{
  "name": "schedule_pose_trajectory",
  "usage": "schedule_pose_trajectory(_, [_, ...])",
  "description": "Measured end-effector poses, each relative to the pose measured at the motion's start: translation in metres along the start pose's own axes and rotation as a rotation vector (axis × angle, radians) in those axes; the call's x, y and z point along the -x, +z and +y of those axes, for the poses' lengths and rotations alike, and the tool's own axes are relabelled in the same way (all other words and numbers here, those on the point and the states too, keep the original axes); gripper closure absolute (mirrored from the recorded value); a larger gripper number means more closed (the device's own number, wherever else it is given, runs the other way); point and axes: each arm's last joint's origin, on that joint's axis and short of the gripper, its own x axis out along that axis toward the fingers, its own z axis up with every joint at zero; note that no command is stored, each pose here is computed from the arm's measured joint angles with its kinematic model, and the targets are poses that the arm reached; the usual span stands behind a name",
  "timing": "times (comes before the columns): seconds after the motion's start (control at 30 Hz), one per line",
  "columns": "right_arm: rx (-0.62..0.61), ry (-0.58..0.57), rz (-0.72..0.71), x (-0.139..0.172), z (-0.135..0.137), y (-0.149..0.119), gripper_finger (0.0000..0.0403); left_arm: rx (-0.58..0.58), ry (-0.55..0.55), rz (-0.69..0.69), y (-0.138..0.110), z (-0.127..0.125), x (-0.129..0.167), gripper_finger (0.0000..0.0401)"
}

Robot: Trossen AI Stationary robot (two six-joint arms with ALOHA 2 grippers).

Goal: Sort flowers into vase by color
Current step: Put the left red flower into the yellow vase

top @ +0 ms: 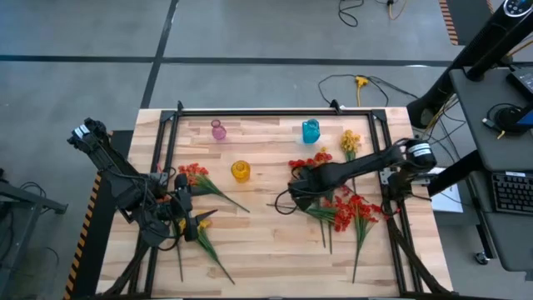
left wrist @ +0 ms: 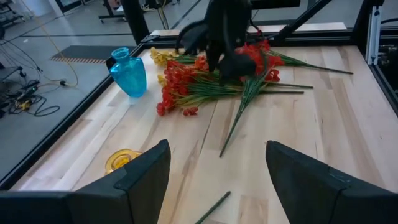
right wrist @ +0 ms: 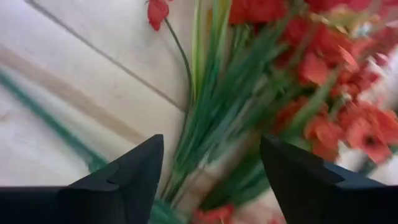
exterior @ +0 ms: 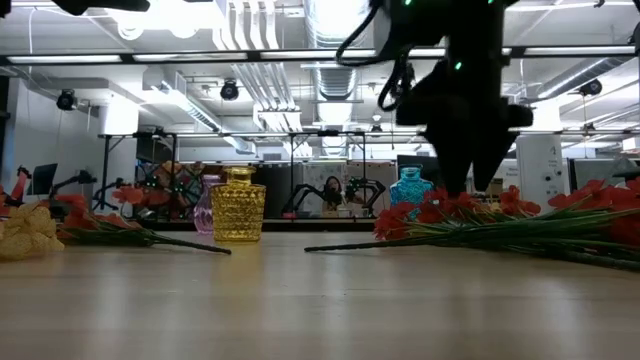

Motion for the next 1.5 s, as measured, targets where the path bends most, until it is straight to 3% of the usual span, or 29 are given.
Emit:
schedule_pose_trajectory(0.43, [0.056,-0.063,0.042,-0.039,-0.002,0.022,0.012,0.018,0.0,0.0,0.0,0.0,0.0,0.0155])
schedule_pose_trajectory(0.77, [0.058,0.008,-0.005,-0.042,0.006,0.027,0.0146,0.006,0.033,-0.022,0.0,0.001,0.0,0.0155])
schedule_pose_trajectory(0.87, [0.088,0.08,-0.005,-0.045,0.014,0.028,0.0155,0.006,0.036,-0.025,0.0,0.001,0.0,0.0155])
schedule_pose_trajectory(1.07, [0.121,0.157,-0.021,-0.033,0.021,0.027,0.0156,0.005,0.037,-0.024,0.0,0.001,0.0,0.0155])
schedule_pose_trajectory(1.5, [0.12,0.104,-0.024,-0.01,0.017,0.025,0.0136,-0.007,0.037,-0.024,0.0,0.001,0.0,0.0155])
